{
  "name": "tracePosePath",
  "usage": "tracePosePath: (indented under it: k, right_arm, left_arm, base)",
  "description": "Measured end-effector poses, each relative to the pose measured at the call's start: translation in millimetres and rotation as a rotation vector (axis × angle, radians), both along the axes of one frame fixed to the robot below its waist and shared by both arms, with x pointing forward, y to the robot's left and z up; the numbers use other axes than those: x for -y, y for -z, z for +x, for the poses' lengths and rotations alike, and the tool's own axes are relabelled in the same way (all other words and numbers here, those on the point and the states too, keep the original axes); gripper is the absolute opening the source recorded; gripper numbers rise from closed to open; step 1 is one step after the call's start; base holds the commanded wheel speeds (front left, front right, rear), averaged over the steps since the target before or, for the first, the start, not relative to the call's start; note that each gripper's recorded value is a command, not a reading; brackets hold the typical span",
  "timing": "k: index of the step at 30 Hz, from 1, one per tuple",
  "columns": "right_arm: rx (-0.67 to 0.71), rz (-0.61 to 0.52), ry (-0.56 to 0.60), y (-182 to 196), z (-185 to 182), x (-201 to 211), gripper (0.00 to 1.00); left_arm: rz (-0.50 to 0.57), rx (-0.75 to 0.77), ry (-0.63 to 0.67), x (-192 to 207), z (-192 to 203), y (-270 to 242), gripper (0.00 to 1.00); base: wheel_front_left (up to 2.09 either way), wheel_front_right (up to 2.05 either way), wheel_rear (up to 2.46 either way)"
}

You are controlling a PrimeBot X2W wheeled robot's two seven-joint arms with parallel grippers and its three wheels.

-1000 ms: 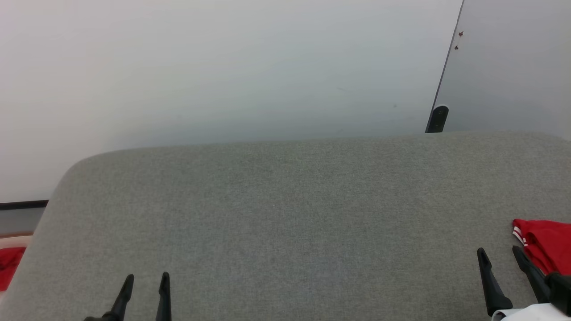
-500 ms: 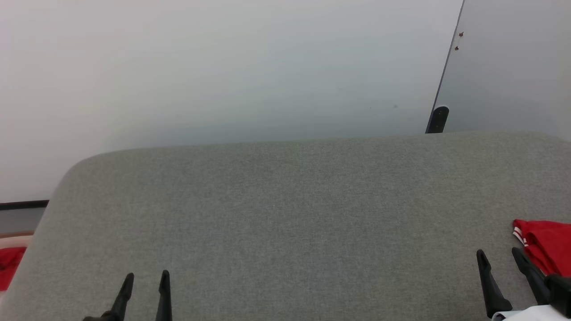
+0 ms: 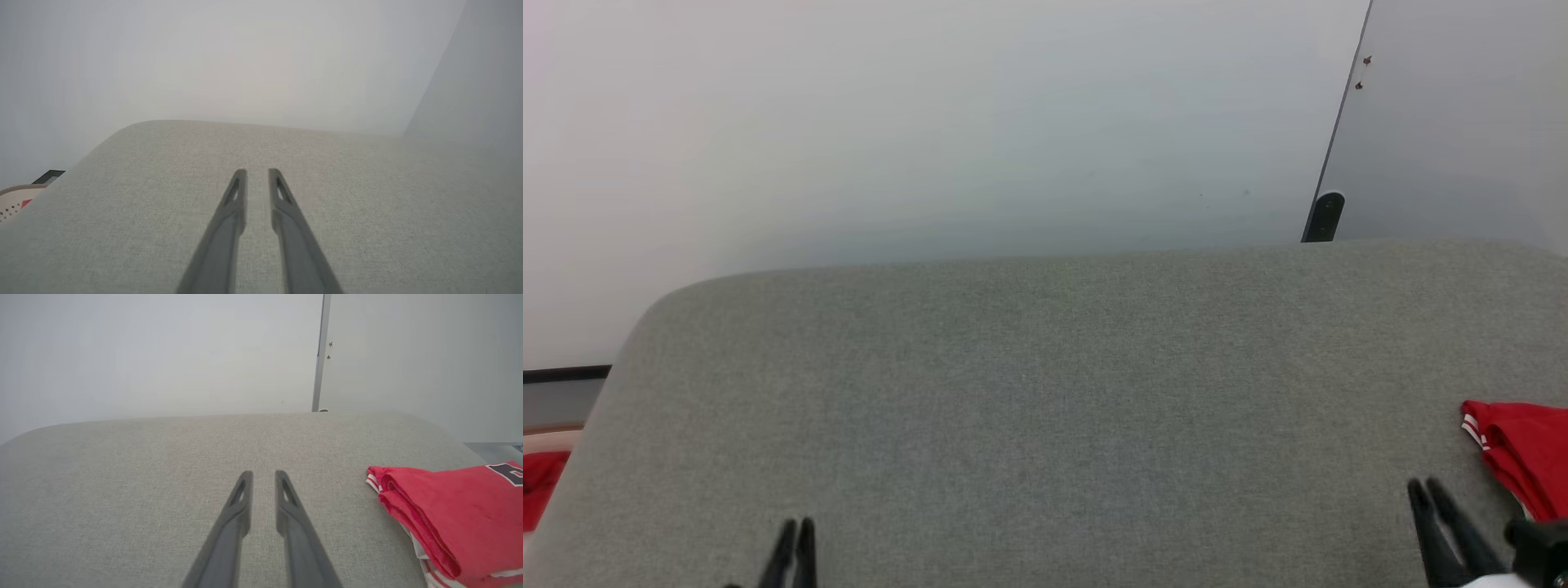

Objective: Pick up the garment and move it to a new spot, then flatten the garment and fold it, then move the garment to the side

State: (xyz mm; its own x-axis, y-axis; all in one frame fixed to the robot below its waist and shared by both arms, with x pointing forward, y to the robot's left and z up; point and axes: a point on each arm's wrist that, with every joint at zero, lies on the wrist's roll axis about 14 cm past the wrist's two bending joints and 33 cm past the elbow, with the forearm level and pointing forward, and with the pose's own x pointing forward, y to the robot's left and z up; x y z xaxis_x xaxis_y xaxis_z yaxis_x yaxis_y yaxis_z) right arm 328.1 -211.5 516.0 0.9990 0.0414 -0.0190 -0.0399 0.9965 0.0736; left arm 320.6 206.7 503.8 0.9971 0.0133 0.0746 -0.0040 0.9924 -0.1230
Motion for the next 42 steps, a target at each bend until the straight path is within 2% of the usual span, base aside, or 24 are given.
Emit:
tracePosePath:
  k: [4, 9, 23, 42]
  right_arm:
    - [-0.061, 0.024, 0.009, 20, -6, -1, 0.0]
    - [-0.077, 0.119, 0.019, 24, -5, 0, 0.0]
    - [-0.072, 0.376, 0.036, 22, 5, -2, 0.0]
    - [-0.061, 0.663, 0.052, 19, 17, -3, 0.0]
  left_arm:
    - [-0.024, -0.058, -0.004, 3, -6, 18, 0.0]
    - [-0.116, -0.089, -0.025, 0, -4, 24, 0.0]
    - [-0.363, -0.109, -0.05, -4, 9, 23, 0.0]
    - [-0.648, -0.119, -0.055, -3, 23, 21, 0.0]
  base:
    - [0.0, 0.0, 0.0]
    - [0.0, 0.0, 0.0]
    - [0.0, 0.0, 0.0]
    - [0.0, 0.0, 0.0]
